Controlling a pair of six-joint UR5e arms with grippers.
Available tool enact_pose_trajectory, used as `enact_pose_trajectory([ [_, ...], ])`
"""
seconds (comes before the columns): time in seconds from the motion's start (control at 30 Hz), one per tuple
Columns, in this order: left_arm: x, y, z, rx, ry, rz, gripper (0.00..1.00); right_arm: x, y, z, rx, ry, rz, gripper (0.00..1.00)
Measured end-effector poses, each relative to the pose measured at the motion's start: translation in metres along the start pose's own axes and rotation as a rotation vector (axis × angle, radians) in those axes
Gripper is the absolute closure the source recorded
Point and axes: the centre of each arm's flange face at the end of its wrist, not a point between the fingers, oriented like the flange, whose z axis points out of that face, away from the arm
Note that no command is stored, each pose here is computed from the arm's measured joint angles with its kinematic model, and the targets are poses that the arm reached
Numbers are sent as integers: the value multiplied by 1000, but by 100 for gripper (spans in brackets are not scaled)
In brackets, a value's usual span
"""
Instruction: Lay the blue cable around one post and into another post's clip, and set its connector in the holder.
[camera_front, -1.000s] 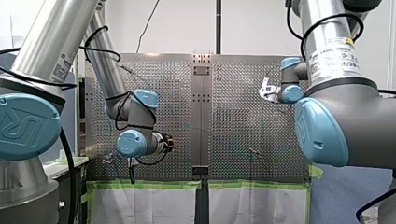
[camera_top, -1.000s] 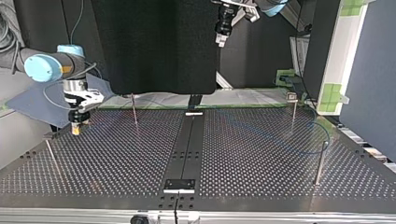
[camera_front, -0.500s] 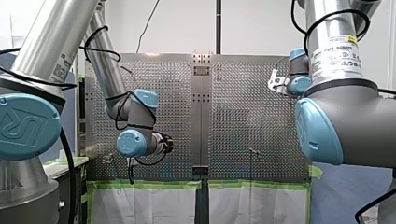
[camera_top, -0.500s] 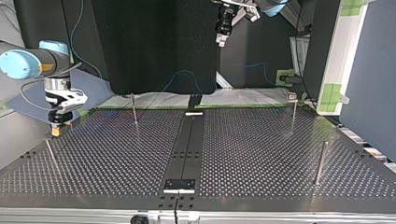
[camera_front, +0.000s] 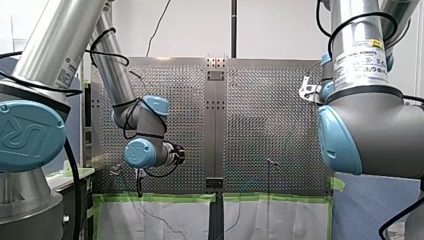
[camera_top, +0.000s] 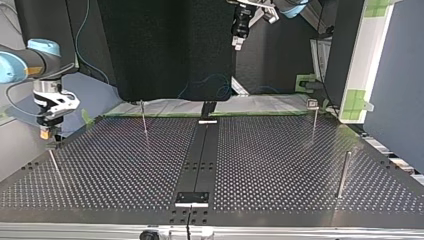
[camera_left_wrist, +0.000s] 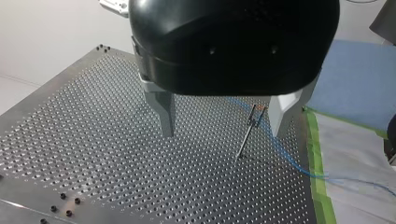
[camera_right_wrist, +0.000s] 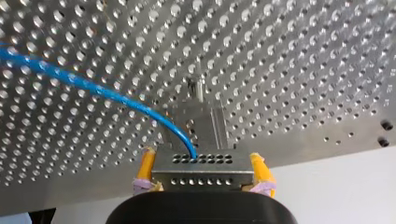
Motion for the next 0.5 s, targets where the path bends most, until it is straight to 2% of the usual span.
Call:
enact_pose_trajectory([
  [0.27,0,2,1,-6,4,4,0,6,13,3,-12,25,-9,100],
  [0.5,0,3,0,-10,11,14,0,11,21,7,19,48,-41,100],
])
